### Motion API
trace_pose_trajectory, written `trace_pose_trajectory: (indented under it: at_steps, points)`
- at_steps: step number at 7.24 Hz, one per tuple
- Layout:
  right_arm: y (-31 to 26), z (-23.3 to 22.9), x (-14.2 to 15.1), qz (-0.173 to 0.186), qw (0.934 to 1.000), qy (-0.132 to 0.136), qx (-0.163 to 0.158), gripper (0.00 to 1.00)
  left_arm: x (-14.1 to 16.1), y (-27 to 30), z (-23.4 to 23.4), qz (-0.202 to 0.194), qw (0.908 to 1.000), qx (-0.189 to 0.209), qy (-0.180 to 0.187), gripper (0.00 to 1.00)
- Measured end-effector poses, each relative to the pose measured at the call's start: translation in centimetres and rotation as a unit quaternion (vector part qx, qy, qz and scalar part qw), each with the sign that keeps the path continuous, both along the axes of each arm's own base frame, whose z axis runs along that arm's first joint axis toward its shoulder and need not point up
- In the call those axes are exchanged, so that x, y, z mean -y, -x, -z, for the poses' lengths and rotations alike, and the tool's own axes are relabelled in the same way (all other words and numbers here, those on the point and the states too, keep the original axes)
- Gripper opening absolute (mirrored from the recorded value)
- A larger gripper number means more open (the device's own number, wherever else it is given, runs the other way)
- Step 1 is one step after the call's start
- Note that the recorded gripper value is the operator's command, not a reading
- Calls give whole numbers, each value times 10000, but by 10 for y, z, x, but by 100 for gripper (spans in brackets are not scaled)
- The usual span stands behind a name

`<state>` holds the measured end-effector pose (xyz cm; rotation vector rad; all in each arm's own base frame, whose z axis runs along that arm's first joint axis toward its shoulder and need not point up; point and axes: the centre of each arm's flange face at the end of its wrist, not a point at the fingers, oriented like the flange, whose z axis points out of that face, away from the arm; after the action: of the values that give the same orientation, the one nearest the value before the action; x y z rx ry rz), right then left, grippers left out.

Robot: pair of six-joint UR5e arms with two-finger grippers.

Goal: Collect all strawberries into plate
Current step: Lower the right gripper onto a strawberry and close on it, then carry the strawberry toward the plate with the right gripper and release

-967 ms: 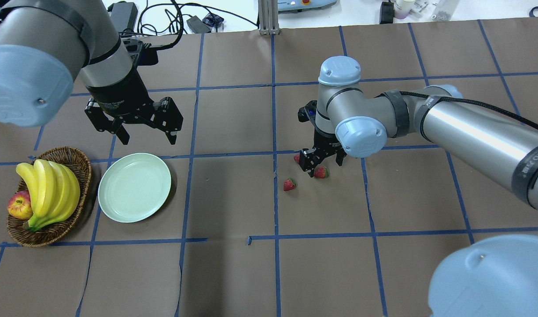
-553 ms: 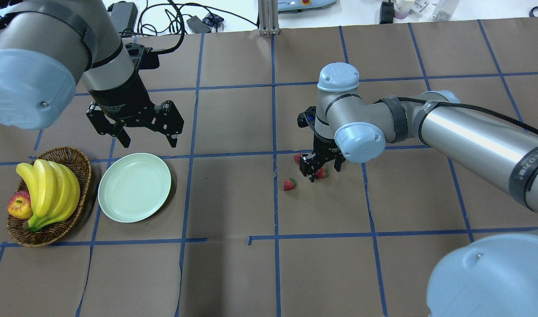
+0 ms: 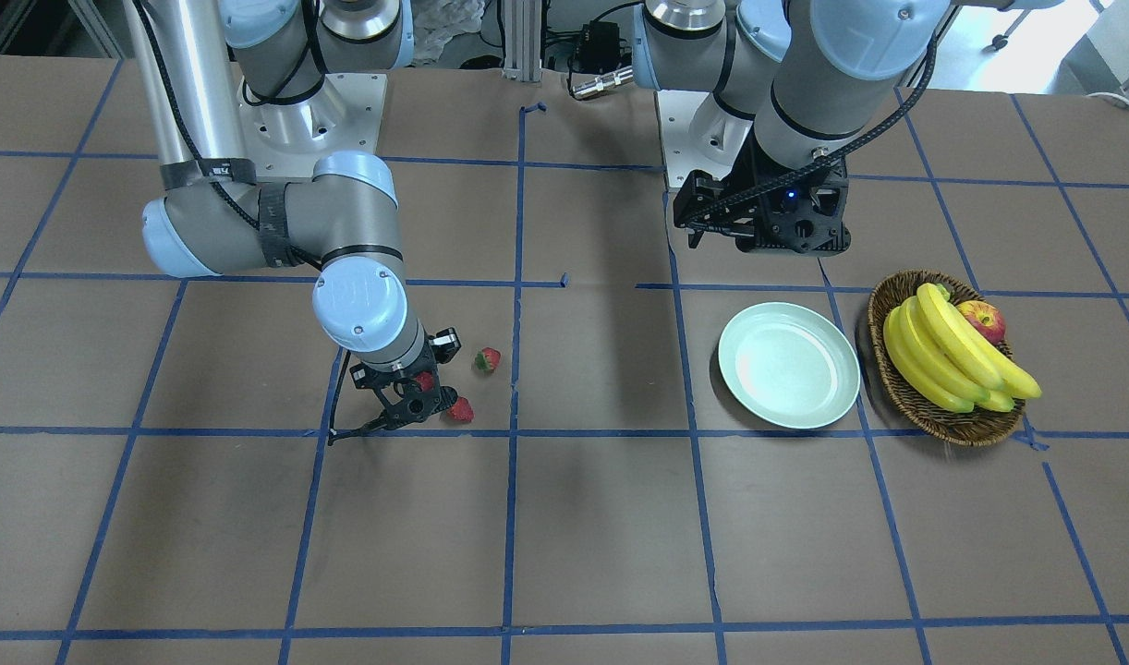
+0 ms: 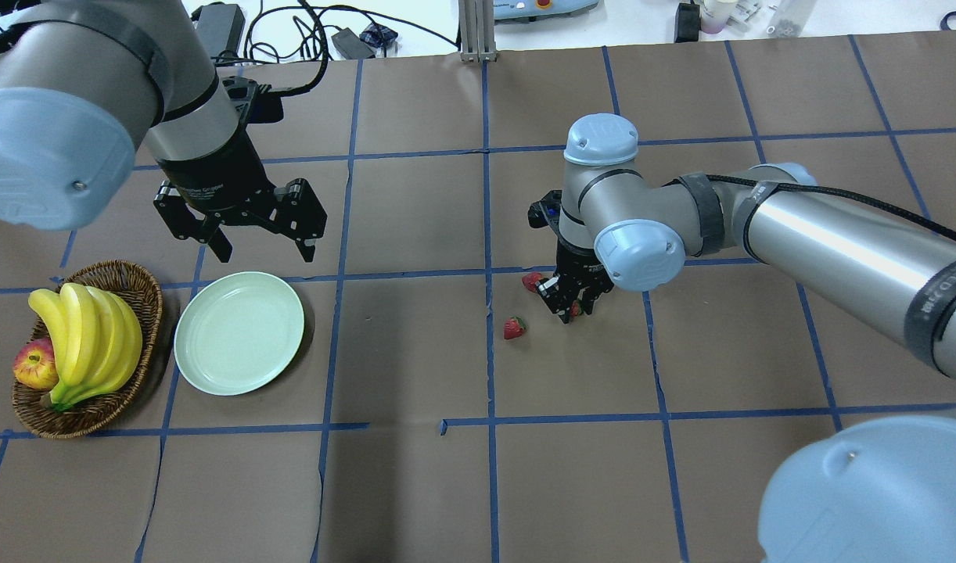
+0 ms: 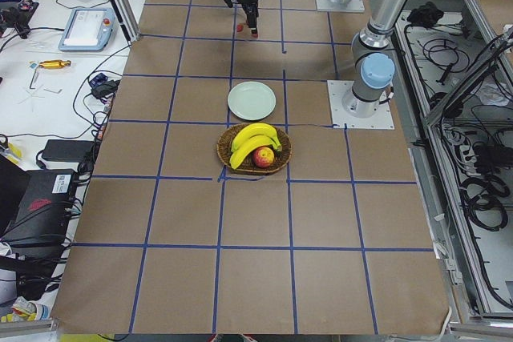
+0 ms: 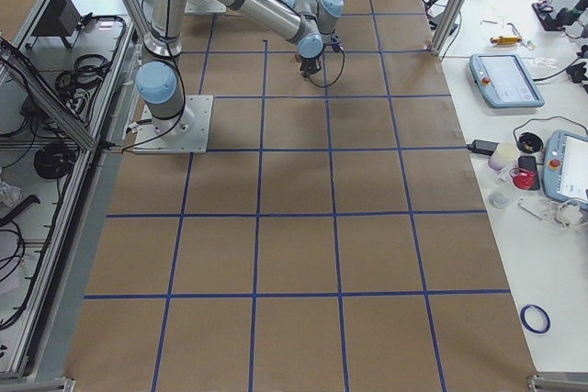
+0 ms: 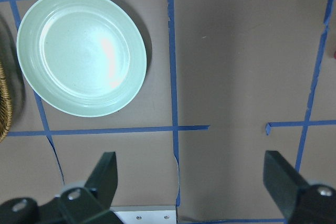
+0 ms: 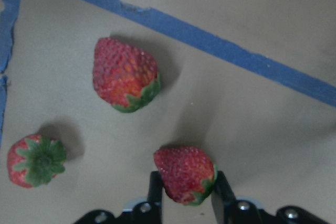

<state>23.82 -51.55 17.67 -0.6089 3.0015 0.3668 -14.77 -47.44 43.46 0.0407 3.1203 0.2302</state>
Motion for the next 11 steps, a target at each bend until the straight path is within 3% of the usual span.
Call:
trace_pose_trajectory:
  at_steps: [2,5,8,11]
  points:
    - [1,-18,6,16,9998,190,-56,0,0,0,-1,2,10000,1,20,100]
    - [9,-91,22,3,9978,570,-336,0,-1,-1,-10,6,9999,7,134,100]
    - [-32,-118,24,228,9971,706,179,0,2,-11,-14,-51,9996,1,261,100]
    - [-98,-95,6,108,9963,781,354,0,15,-41,-8,-270,9992,-14,298,100]
